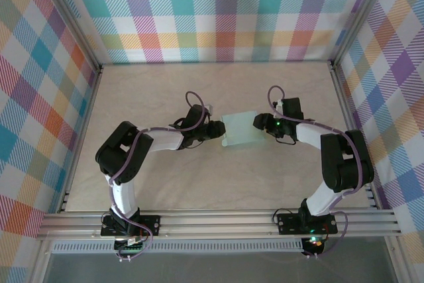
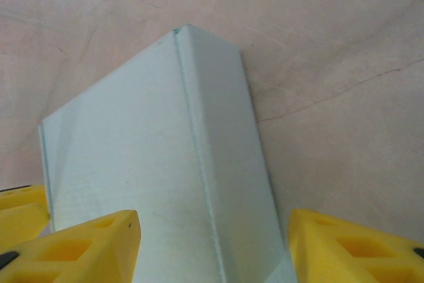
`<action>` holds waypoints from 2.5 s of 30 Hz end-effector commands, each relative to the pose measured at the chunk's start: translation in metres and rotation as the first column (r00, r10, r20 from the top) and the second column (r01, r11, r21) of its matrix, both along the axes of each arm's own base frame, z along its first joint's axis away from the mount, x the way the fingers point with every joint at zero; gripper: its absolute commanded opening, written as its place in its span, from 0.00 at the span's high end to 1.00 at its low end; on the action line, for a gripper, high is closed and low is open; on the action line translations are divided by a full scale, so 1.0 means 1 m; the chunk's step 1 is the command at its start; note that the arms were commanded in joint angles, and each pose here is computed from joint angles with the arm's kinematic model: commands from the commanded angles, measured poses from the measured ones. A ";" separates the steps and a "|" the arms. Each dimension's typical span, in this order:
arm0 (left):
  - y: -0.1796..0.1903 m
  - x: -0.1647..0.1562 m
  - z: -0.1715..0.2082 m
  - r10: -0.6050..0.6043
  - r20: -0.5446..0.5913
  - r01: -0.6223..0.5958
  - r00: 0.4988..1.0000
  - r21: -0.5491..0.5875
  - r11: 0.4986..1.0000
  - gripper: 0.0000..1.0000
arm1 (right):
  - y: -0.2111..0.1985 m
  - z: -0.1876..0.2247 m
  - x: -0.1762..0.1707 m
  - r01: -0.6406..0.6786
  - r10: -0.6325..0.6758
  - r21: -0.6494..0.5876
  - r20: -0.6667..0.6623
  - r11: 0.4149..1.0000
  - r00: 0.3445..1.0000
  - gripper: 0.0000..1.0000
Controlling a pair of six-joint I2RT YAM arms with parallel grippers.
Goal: Fold the paper box
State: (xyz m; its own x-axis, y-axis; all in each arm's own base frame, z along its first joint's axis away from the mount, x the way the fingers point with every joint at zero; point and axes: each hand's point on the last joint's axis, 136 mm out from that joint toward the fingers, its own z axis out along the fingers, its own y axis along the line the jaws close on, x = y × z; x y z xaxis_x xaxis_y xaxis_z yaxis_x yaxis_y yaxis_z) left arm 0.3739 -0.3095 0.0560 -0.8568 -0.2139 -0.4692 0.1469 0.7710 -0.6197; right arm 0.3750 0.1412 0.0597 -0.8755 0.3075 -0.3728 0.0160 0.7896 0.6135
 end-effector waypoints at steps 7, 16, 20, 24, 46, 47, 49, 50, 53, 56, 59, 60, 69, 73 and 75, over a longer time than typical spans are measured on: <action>0.014 -0.005 -0.021 0.013 -0.063 -0.014 0.998 -0.013 1.000 0.62 | 0.004 0.013 0.002 -0.016 0.015 0.112 0.015 0.994 1.000 0.39; 0.027 -0.010 -0.032 0.034 -0.095 -0.036 0.995 -0.027 0.999 0.64 | 0.005 0.012 0.002 -0.031 0.029 0.173 0.012 0.984 0.999 0.32; 0.027 -0.009 -0.030 0.031 -0.089 -0.034 0.996 -0.031 0.999 0.64 | 0.013 0.015 0.003 -0.062 0.062 0.222 0.007 0.973 0.998 0.30; 0.025 -0.008 -0.029 0.026 -0.087 -0.029 0.996 -0.032 0.999 0.64 | 0.022 0.012 0.002 -0.106 0.112 0.271 -0.008 0.957 0.994 0.37; 0.034 -0.010 -0.042 0.047 -0.088 -0.047 0.995 0.010 0.999 0.65 | 0.047 0.047 -0.002 -0.248 0.237 0.448 0.082 0.859 0.968 0.51; 0.034 -0.010 -0.041 0.047 -0.088 -0.046 0.995 0.010 0.999 0.65 | 0.047 0.047 -0.002 -0.248 0.238 0.450 0.079 0.858 0.968 0.53; 0.033 -0.010 -0.039 0.044 -0.084 -0.044 0.996 0.007 0.999 0.63 | 0.047 0.047 -0.004 -0.249 0.241 0.451 0.076 0.857 0.968 0.56; 0.033 -0.010 -0.037 0.045 -0.079 -0.044 0.996 0.006 0.999 0.62 | 0.048 0.047 -0.004 -0.249 0.242 0.452 0.073 0.857 0.967 0.57; 0.034 -0.008 -0.030 0.043 -0.055 -0.042 0.998 0.003 0.999 0.58 | 0.047 0.048 -0.004 -0.246 0.240 0.450 0.070 0.858 0.968 0.61; 0.037 -0.007 -0.019 0.048 -0.019 -0.048 0.999 0.011 0.999 0.53 | 0.047 0.051 -0.004 -0.247 0.240 0.454 0.073 0.856 0.968 0.62; 0.045 -0.003 -0.005 0.075 0.037 -0.076 0.997 0.028 0.997 0.43 | 0.047 0.056 -0.004 -0.249 0.239 0.454 0.080 0.856 0.968 0.62; 0.047 -0.002 -0.001 0.082 0.054 -0.084 0.995 0.032 0.996 0.38 | 0.047 0.059 -0.004 -0.252 0.239 0.453 0.087 0.855 0.967 0.62; 0.041 0.015 0.049 0.119 0.096 -0.101 0.988 -0.182 0.978 0.00 | 0.040 0.081 -0.002 -0.256 0.218 0.470 0.134 0.845 0.967 0.63; 0.040 0.022 0.065 0.145 0.072 -0.122 0.987 -0.253 0.960 0.00 | 0.036 0.089 -0.001 -0.251 0.206 0.478 0.146 0.841 0.968 0.63; 0.040 0.024 0.071 0.131 0.100 -0.103 0.986 -0.247 0.964 0.00 | 0.034 0.093 0.000 -0.240 0.195 0.491 0.142 0.838 0.971 0.63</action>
State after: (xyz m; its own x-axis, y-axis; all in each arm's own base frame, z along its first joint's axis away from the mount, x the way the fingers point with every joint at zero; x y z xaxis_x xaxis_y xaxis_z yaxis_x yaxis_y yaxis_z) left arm 0.3908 -0.2648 0.0928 -0.7878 -0.4042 -0.4648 0.0873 0.6737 -0.7338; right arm 0.3714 0.1750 0.1231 -0.9282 0.2783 -0.2470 -0.1244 0.3935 0.9109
